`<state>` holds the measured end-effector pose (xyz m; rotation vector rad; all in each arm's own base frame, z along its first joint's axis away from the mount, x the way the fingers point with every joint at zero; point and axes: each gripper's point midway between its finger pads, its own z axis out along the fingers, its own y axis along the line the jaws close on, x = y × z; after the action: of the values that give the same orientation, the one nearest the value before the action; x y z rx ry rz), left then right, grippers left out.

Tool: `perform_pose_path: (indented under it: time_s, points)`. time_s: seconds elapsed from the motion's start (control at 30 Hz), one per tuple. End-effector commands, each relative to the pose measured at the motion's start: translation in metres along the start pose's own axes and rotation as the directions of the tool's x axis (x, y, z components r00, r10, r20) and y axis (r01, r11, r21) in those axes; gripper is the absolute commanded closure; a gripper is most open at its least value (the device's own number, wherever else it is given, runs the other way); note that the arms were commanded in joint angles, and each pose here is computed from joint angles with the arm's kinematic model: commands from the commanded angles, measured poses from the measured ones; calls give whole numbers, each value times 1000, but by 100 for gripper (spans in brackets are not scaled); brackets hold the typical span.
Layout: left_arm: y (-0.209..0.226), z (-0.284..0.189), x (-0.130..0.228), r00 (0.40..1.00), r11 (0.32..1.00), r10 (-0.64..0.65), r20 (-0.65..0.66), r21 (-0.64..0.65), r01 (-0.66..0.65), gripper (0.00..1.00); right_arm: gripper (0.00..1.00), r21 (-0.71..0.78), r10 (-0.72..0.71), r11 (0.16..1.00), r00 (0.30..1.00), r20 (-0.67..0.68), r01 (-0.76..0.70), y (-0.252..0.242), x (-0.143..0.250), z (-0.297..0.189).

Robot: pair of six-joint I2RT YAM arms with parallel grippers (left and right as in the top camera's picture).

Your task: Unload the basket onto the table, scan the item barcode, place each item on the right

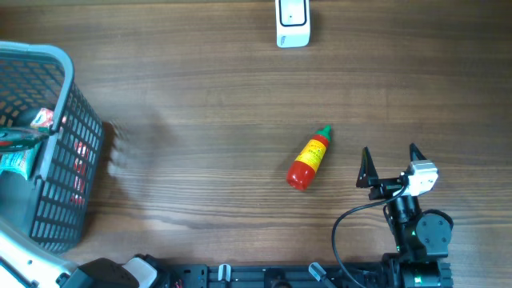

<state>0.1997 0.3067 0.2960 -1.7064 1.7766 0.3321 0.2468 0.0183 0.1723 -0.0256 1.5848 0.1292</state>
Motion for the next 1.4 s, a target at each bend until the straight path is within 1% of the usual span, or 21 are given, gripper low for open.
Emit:
perform_pose_path:
  time_s: [0.0, 0.1, 0.2, 0.27, 0.33, 0.4, 0.53, 0.67, 0.73, 0.83, 0.87, 0.93, 1.03, 1.07, 1.13, 1.23, 1.37]
  points:
    - [-1, 15, 13, 999, 1000, 22, -47, -14, -22, 43, 0, 13, -11, 1000, 1000, 3, 11, -2, 0, 0]
    - [5, 45, 41, 988, 996, 49, -146, -60, -59, 43, 0, 13, -10, 1000, 1000, 3, 10, -2, 0, 0]
    - [11, 72, 66, 966, 987, 95, -239, -104, -123, 43, 1, 13, -10, 1000, 1000, 3, 10, -2, 0, 0]
    - [24, 88, 80, 948, 967, 111, -299, -188, -173, 42, 0, 13, -10, 1000, 1000, 3, 10, -2, 0, 0]
    - [38, 97, 86, 937, 941, 121, -329, -263, -214, 39, 0, 13, -10, 1000, 1000, 3, 10, -2, 0, 0]
    - [48, 106, 92, 924, 917, 125, -361, -314, -247, 40, 0, 13, -10, 1000, 1000, 3, 10, -2, 0, 0]
    - [57, 129, 111, 893, 895, 119, -435, -341, -286, 41, 0, 13, -10, 1000, 1000, 3, 10, -2, 0, 0]
    - [67, 153, 131, 872, 879, 114, -476, -361, -312, 38, 0, 13, -10, 1000, 1000, 3, 10, -2, 0, 0]
    - [76, 167, 140, 869, 861, 118, -481, -386, -331, 35, 0, 13, -10, 1000, 1000, 3, 10, -2, 0, 0]
    - [81, 181, 143, 872, 848, 131, -471, -402, -344, 29, 0, 13, -10, 1000, 1000, 3, 10, -2, 0, 0]
    - [79, 184, 142, 869, 849, 150, -472, -389, -358, 21, 0, 13, -11, 1000, 1000, 3, 11, -2, 0, 0]
    - [80, 188, 135, 876, 840, 176, -448, -396, -372, 0, 0, 13, -10, 1000, 1000, 3, 10, -2, 0, 0]
    - [88, 188, 112, 905, 791, 212, -369, -480, -381, 0, 0, 13, -10, 1000, 1000, 3, 10, -2, 0, 0]
    - [87, 190, 109, 912, 791, 216, -350, -485, -373, 0, 0, 13, -10, 1000, 1000, 3, 10, -2, 0, 0]
    - [79, 195, 105, 922, 813, 214, -324, -463, -352, 0, 0, 13, -10, 1000, 1000, 3, 10, -2, 0, 0]
    - [57, 203, 107, 928, 862, 217, -303, -386, -328, 0, 0, 13, -10, 1000, 1000, 3, 10, -2, 0, 0]
    - [38, 208, 110, 930, 890, 228, -287, -326, -318, 0, 0, 13, -10, 1000, 1000, 3, 10, -2, 0, 0]
